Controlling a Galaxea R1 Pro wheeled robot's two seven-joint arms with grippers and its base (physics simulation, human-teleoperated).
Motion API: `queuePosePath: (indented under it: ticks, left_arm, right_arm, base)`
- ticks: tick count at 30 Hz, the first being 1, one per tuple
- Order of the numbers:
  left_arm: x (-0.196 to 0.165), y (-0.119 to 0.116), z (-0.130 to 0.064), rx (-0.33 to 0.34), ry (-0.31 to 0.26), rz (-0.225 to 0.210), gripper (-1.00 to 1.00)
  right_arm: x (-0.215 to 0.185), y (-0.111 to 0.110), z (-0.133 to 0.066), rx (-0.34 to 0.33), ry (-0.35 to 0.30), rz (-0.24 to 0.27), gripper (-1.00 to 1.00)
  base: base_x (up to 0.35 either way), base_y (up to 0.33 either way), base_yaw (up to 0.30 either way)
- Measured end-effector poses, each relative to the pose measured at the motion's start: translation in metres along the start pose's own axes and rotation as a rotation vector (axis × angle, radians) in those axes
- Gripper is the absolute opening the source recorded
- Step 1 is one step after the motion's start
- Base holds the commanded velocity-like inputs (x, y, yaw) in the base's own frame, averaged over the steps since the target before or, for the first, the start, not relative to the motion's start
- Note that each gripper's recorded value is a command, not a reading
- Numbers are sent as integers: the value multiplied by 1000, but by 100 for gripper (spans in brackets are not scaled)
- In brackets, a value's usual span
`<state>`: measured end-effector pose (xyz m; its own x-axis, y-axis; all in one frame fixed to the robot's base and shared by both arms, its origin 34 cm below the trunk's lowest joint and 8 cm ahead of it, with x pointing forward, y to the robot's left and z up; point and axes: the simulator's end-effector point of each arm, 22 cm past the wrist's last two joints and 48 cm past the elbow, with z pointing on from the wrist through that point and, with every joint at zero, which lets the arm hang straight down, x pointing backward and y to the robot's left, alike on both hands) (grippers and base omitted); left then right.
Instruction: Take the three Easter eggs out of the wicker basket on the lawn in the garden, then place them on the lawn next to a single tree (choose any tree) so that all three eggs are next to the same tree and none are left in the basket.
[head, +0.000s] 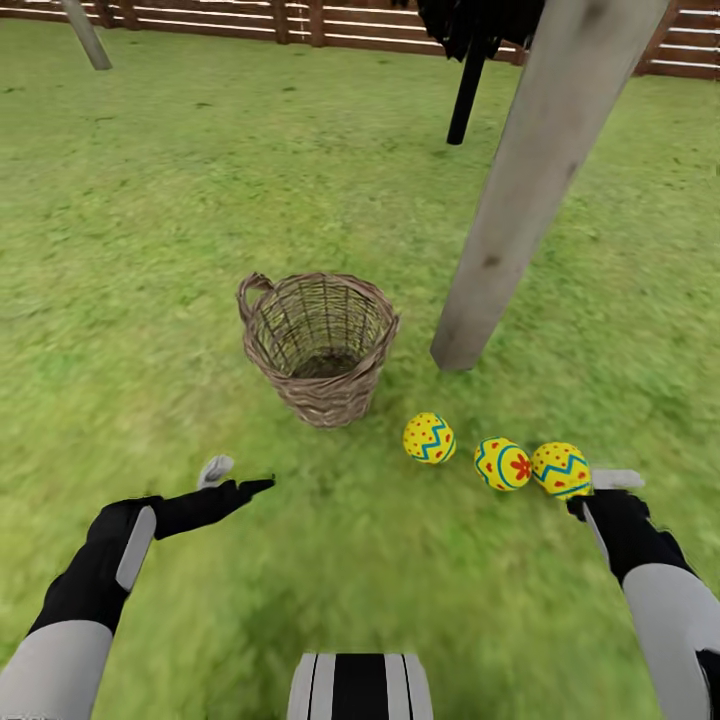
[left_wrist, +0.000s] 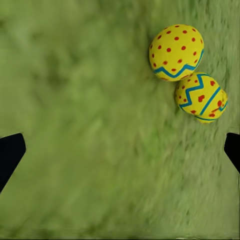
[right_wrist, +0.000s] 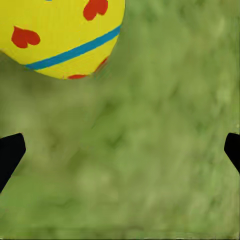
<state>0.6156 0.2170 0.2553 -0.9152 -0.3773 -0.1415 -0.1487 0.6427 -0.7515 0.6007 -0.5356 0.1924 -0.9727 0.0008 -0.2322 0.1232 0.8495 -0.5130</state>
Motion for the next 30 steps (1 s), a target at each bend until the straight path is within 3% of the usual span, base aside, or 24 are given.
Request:
queuePosePath:
  ticks: [3, 9, 15, 18, 25, 30]
  left_arm:
    - [21, 24, -1, -32, 42, -64, 100]
    - [59, 59, -5, -102, 111, -161, 100]
    - [63, 55, -8, -102, 118, -173, 100]
    - [67, 56, -9, -105, 122, -181, 100]
    - [60, 62, -15, -163, 94, -146, 100]
    - [55, 60, -20, -184, 83, -134, 100]
  right_arm:
    - [33, 12, 0, -47, 39, -20, 100]
    - [125, 61, -4, -240, 174, -62, 100]
    - [155, 72, -11, -280, 226, -78, 100]
    - [158, 86, -16, -312, 198, -79, 100]
    - [152, 145, -32, -427, 5, -73, 100]
    - [141, 152, -42, -443, -36, -62, 100]
  base:
    - [-152, 0, 0]
    - [-9, 0, 0]
    - [0, 0, 0]
    - [0, 0, 0]
    - [0, 0, 0]
    - [0, 0, 0]
